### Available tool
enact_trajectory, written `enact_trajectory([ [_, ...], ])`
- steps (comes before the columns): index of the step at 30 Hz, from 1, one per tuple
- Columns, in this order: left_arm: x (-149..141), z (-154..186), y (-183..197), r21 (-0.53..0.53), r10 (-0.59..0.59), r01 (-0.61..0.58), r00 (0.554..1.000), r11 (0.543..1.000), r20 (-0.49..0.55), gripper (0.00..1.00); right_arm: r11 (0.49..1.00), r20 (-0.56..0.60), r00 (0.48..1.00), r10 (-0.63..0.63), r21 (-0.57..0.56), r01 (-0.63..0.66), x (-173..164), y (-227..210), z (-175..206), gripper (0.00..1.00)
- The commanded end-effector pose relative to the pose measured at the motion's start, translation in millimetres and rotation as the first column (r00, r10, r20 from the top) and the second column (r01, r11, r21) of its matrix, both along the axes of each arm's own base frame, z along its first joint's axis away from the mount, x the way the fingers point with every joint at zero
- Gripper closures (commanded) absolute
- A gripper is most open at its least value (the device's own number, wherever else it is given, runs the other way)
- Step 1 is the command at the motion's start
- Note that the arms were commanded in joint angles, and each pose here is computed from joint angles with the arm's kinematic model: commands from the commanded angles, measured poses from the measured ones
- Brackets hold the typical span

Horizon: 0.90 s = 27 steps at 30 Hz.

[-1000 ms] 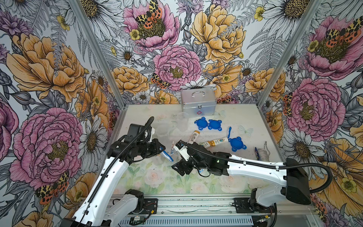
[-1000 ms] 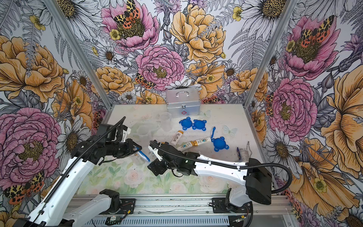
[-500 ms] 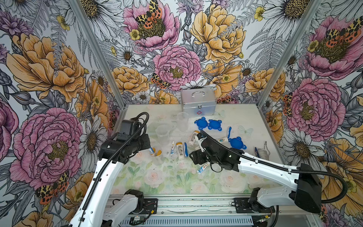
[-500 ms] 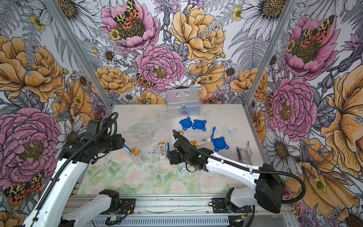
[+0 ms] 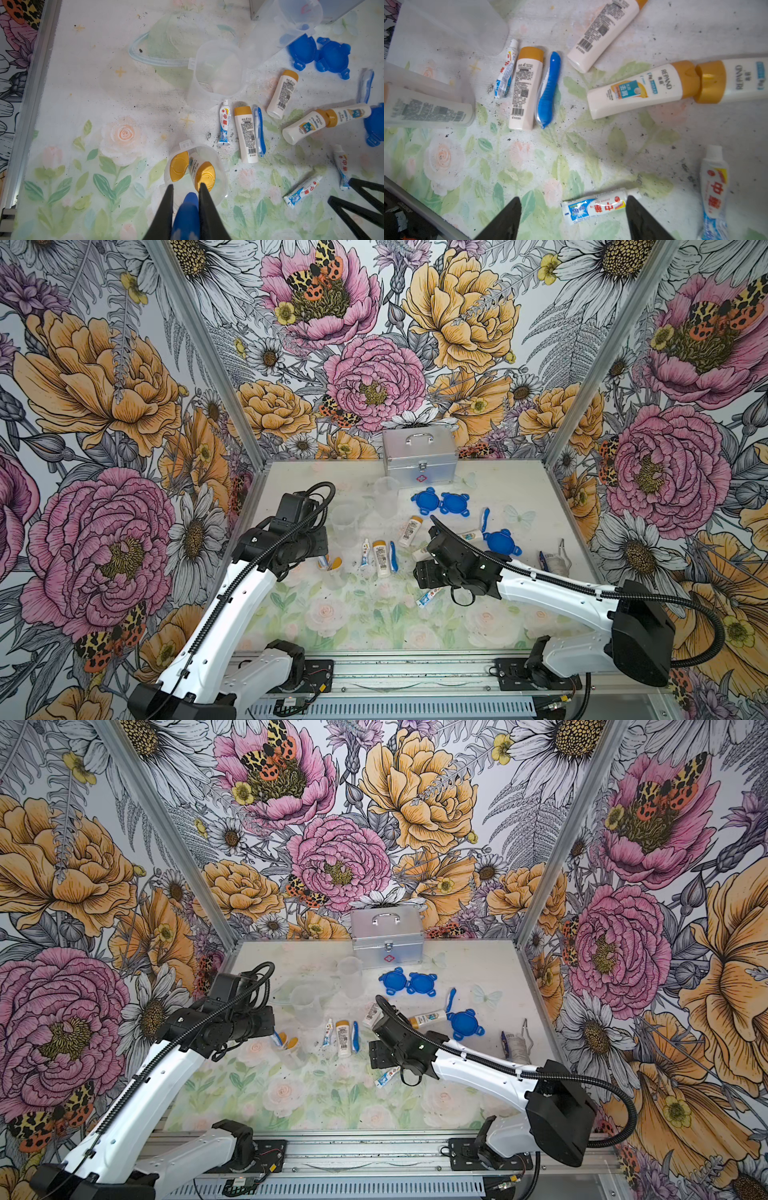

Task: Pack away toiletry kits
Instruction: Place the toiletry item into the container.

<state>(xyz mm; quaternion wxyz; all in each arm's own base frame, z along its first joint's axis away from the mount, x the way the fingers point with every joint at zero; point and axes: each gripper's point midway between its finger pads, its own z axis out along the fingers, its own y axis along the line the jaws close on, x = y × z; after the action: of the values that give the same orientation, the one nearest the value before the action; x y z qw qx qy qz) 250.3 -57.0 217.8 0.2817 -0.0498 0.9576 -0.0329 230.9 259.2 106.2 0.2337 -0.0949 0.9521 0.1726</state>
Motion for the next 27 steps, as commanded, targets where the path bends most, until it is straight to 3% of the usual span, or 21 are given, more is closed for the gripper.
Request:
enact_trajectory([
  [1,10,-3,-2,0.015,0.01,-0.01,0.999,1.0,0.033,1.0,0.998,-0.012,0.998,-0.07,-0.009,0.069,2,-13,-3,0.22],
  [12,12,-27,-4,0.099,0.003,-0.004,1.0,0.995,0.017,0.99,0.987,-0.037,0.987,-0.155,-0.045,0.154,6,-45,-11,0.22],
  [27,7,-40,-7,0.11,-0.006,0.006,1.0,0.994,0.002,0.73,0.956,-0.183,0.942,-0.281,-0.145,0.257,17,-104,-60,0.28],
])
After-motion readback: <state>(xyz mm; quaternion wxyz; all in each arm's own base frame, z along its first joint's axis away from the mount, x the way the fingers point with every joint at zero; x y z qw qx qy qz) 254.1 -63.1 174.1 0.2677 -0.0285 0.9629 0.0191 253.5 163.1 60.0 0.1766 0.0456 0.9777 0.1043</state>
